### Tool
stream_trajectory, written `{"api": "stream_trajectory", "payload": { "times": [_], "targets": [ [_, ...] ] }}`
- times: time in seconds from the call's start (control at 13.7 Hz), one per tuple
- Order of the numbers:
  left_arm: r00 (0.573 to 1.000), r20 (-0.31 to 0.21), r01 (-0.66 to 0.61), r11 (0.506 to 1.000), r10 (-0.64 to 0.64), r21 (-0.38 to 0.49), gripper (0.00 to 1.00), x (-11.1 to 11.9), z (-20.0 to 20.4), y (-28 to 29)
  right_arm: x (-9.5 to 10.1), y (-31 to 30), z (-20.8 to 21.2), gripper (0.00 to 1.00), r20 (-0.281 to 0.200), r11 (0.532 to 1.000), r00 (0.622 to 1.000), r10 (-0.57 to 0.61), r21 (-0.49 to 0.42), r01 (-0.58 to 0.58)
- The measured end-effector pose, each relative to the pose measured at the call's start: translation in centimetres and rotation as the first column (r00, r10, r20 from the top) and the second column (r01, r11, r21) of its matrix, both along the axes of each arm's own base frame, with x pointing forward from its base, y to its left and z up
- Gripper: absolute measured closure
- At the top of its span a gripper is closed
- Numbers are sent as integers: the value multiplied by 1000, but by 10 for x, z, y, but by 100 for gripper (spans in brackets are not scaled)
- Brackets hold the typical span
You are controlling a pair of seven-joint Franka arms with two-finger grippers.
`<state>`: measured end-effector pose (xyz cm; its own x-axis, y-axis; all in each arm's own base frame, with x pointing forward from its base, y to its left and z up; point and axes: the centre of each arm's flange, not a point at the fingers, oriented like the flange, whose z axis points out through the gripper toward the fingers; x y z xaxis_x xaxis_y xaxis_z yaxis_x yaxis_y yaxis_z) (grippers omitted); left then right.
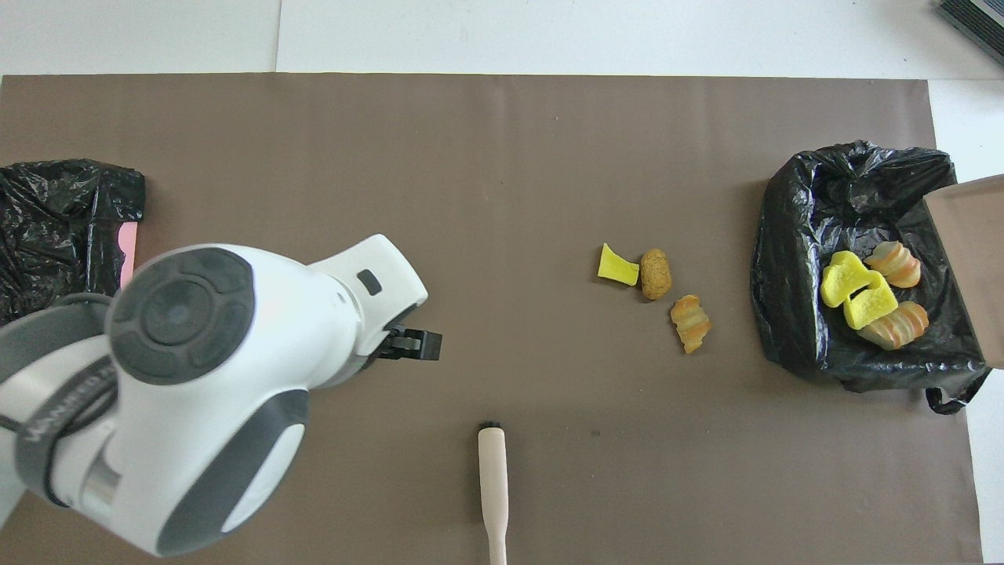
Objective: Sweep and dump trash in bin
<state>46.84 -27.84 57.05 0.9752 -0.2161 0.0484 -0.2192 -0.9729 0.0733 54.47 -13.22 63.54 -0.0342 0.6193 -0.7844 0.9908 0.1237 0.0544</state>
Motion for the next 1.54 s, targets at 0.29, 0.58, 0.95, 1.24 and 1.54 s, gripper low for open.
{"api": "stream_trajectory", "payload": {
  "times": [0.29, 0.58, 0.95, 1.24, 1.54],
  "targets": [
    [998, 22, 60, 998, -61, 16, 0, 34, 67, 92, -1, 86, -18, 69, 139, 961, 969, -205, 216, 172],
    [1000, 0, 21, 999, -21, 27, 0, 46, 94, 166, -5, 142, -34, 69, 202, 802, 844, -497, 479, 357],
    [1000, -2, 12, 999, -12, 30, 0, 52, 94, 200, -13, 268, -83, 69, 122, 421, 483, -867, 697, 581],
    [1000, -2, -16, 999, 16, 30, 0, 55, 94, 223, -8, 372, -144, 69, 13, 118, 158, -987, 725, 679],
    [1000, -4, -8, 1000, 8, 30, 0, 55, 93, 221, 21, 452, -191, 69, -131, -110, -20, -991, 729, 676]
  ]
}}
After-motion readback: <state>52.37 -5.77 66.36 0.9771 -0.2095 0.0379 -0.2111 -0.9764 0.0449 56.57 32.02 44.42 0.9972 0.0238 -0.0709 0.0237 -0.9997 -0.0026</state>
